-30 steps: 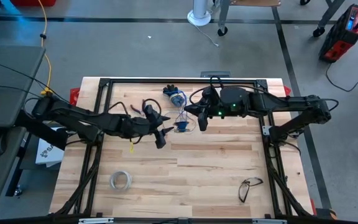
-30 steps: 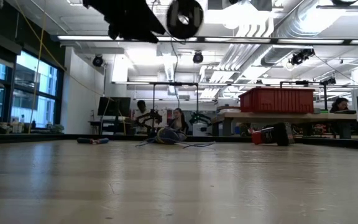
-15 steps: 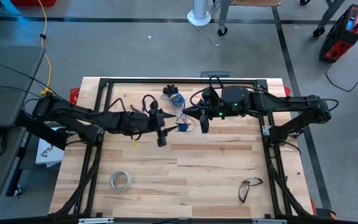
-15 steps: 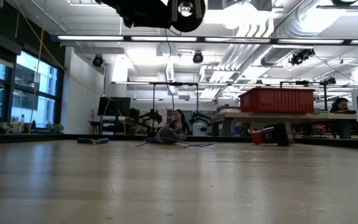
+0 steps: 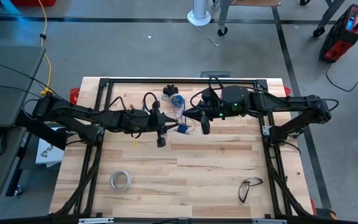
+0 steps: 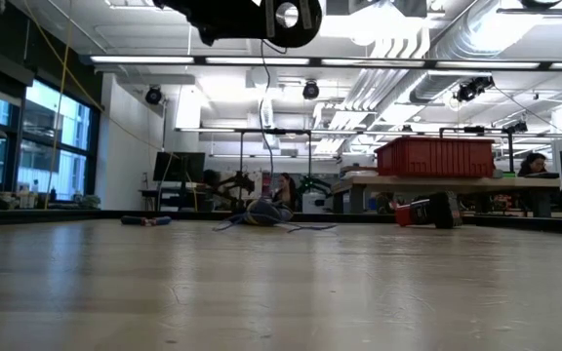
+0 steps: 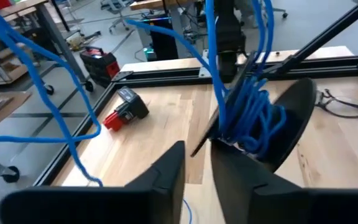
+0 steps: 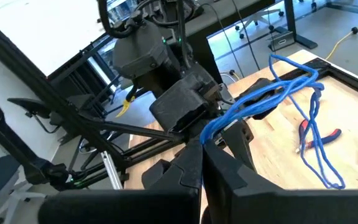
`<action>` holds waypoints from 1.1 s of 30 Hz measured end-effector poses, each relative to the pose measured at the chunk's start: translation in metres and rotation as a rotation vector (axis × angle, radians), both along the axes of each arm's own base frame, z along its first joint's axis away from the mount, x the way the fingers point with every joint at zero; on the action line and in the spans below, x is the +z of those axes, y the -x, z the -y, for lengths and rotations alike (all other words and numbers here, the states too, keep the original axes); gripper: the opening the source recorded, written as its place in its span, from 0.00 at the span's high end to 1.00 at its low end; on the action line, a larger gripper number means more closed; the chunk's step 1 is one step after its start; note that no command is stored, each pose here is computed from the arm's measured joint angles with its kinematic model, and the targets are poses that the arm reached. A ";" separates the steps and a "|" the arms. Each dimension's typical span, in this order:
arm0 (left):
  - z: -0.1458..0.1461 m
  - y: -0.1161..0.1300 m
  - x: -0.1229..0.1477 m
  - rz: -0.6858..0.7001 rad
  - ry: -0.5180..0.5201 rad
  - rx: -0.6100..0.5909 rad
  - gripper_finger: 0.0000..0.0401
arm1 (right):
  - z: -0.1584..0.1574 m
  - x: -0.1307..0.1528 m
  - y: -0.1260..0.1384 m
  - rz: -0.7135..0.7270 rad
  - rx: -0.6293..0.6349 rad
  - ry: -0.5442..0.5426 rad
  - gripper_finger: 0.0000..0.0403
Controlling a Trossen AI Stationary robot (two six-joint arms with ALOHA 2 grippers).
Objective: Coil cords
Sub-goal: Uncoil the blue wire from the black spool
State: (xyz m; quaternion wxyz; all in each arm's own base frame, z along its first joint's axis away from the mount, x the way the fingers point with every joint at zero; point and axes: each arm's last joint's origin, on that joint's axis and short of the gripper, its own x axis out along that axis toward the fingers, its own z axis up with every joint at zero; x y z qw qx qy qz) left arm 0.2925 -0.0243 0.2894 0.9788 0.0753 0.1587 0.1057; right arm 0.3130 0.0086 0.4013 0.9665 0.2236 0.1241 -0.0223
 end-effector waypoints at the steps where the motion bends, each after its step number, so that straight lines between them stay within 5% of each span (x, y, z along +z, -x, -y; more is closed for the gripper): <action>1: 0.000 0.000 0.000 0.000 0.001 -0.004 0.89 | 0.000 0.000 0.000 0.002 0.008 0.006 1.00; 5: 0.000 -0.001 0.002 0.025 0.036 -0.003 0.99 | -0.001 0.002 0.000 0.022 0.032 0.016 1.00; 20: 0.001 0.001 0.002 0.038 0.127 0.018 1.00 | -0.001 0.004 -0.001 0.042 0.027 -0.008 0.97; 25: 0.005 0.013 -0.010 -0.125 0.178 0.039 1.00 | 0.000 0.002 0.000 0.020 -0.001 -0.033 0.80; 33: 0.011 0.052 -0.006 -0.275 0.342 0.099 1.00 | 0.005 -0.014 0.014 -0.200 -0.184 0.092 0.52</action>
